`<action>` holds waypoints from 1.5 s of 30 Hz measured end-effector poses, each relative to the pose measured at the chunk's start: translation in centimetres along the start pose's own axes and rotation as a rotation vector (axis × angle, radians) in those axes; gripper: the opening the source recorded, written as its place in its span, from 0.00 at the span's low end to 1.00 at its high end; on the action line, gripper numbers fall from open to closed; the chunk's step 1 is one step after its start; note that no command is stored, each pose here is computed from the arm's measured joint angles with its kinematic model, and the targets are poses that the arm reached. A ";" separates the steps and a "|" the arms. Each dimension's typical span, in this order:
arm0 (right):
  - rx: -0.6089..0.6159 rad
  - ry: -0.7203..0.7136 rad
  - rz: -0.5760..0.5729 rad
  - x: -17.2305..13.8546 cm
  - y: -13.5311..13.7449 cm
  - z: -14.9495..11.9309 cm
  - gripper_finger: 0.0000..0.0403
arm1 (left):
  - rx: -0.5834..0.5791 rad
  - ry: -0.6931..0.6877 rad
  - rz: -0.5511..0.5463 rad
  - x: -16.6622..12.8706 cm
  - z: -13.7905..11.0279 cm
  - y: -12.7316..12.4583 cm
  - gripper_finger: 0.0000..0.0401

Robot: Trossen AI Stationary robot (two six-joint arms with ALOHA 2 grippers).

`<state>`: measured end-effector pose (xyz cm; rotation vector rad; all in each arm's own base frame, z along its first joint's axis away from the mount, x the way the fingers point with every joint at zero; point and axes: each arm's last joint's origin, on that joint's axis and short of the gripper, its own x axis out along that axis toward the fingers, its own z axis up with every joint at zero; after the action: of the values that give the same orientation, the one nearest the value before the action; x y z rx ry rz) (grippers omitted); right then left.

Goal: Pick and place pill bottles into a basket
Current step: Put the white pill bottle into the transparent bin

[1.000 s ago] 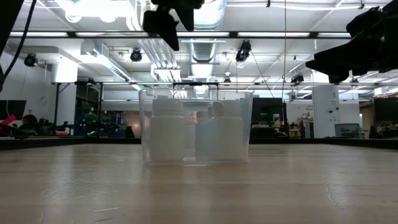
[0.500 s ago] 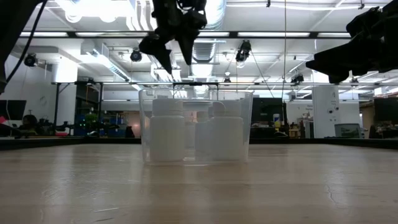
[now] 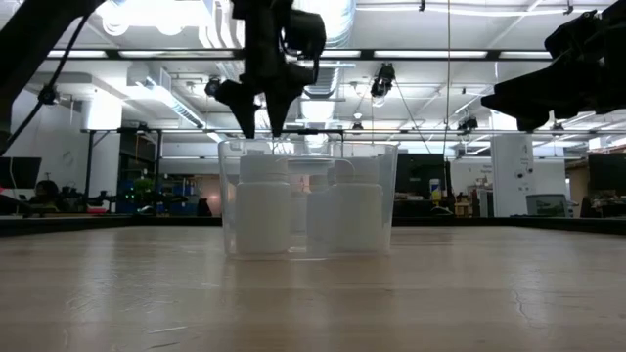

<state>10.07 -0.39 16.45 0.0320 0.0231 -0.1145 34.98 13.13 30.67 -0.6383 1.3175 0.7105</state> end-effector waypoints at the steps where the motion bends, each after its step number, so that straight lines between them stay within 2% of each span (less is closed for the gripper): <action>1: 0.000 0.000 0.000 0.0 0.0 0.0 0.48 | 0.003 0.010 0.012 0.3 0.2 0.3 0.73; 8: 0.000 0.001 0.000 0.0 0.0 0.0 0.48 | 0.012 0.057 0.047 1.4 1.2 2.5 0.73; 15: 0.000 0.000 0.000 0.0 0.0 0.0 0.48 | 0.005 0.115 0.071 3.0 1.2 4.2 0.73; 30: 0.000 0.001 0.000 0.0 0.0 0.0 0.48 | -0.004 0.125 0.040 6.1 1.4 5.5 0.73; 45: 0.000 0.000 0.000 0.0 0.0 0.0 0.48 | -0.007 0.078 0.015 7.1 2.2 6.2 0.73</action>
<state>10.07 -0.40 16.45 0.0321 0.0234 -0.1148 32.35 19.50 23.81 -0.6678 1.3929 0.7091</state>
